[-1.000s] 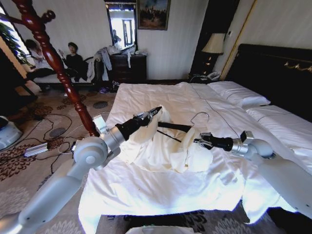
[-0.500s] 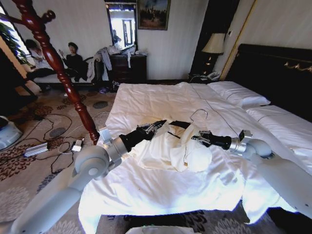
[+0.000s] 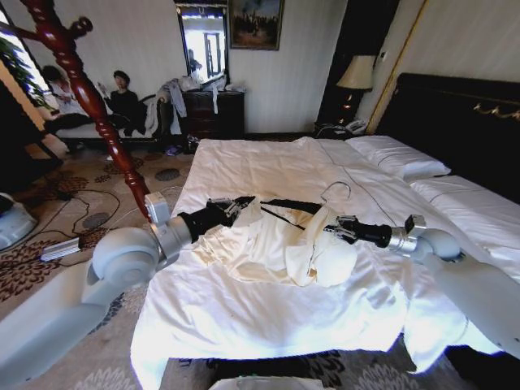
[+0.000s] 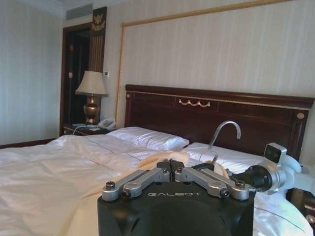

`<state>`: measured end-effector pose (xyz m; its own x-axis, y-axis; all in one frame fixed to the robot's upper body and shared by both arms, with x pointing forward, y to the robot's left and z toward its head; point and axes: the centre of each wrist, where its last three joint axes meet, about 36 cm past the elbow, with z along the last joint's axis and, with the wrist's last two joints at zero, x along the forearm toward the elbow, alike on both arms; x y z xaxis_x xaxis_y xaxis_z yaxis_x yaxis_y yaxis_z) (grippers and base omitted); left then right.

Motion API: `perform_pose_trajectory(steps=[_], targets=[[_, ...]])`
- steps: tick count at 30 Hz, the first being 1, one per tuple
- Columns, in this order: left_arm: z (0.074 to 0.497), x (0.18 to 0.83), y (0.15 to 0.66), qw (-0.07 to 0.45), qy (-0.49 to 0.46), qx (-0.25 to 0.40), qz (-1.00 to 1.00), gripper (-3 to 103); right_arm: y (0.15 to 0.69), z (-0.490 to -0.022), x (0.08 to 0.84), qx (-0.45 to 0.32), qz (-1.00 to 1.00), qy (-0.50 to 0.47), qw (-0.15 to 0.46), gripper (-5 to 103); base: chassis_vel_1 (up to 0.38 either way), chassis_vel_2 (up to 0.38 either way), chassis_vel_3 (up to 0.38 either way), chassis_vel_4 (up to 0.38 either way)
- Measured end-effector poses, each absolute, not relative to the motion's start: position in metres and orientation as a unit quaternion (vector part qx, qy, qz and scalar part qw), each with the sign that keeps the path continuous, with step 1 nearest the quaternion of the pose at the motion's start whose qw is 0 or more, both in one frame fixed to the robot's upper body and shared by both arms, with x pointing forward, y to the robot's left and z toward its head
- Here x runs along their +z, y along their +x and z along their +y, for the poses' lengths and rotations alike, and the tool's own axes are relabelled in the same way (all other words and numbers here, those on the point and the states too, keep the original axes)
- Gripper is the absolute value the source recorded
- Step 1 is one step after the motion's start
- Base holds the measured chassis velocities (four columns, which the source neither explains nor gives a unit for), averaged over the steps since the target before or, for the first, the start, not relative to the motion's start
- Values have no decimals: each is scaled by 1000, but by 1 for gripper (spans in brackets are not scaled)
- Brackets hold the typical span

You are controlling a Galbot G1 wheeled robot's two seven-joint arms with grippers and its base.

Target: Pick up the clothes from the bed and hang them on the clothes hanger.

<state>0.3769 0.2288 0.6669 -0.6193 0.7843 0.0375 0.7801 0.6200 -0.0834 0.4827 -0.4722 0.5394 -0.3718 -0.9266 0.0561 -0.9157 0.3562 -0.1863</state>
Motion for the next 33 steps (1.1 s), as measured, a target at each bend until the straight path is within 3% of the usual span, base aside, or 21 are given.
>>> perform_pose_trajectory(steps=[14, 33], targets=[[238, 677, 385, 42, -417, 0, -908, 0, 486, -494, 559, -177, 815, -552, 13, 15, 0, 0, 0, 0], [203, 654, 387, 54, -463, 27, -884, 0, 478, -443, 534, -83, 811, -579, 36, 15, 0, 0, 0, 0]])
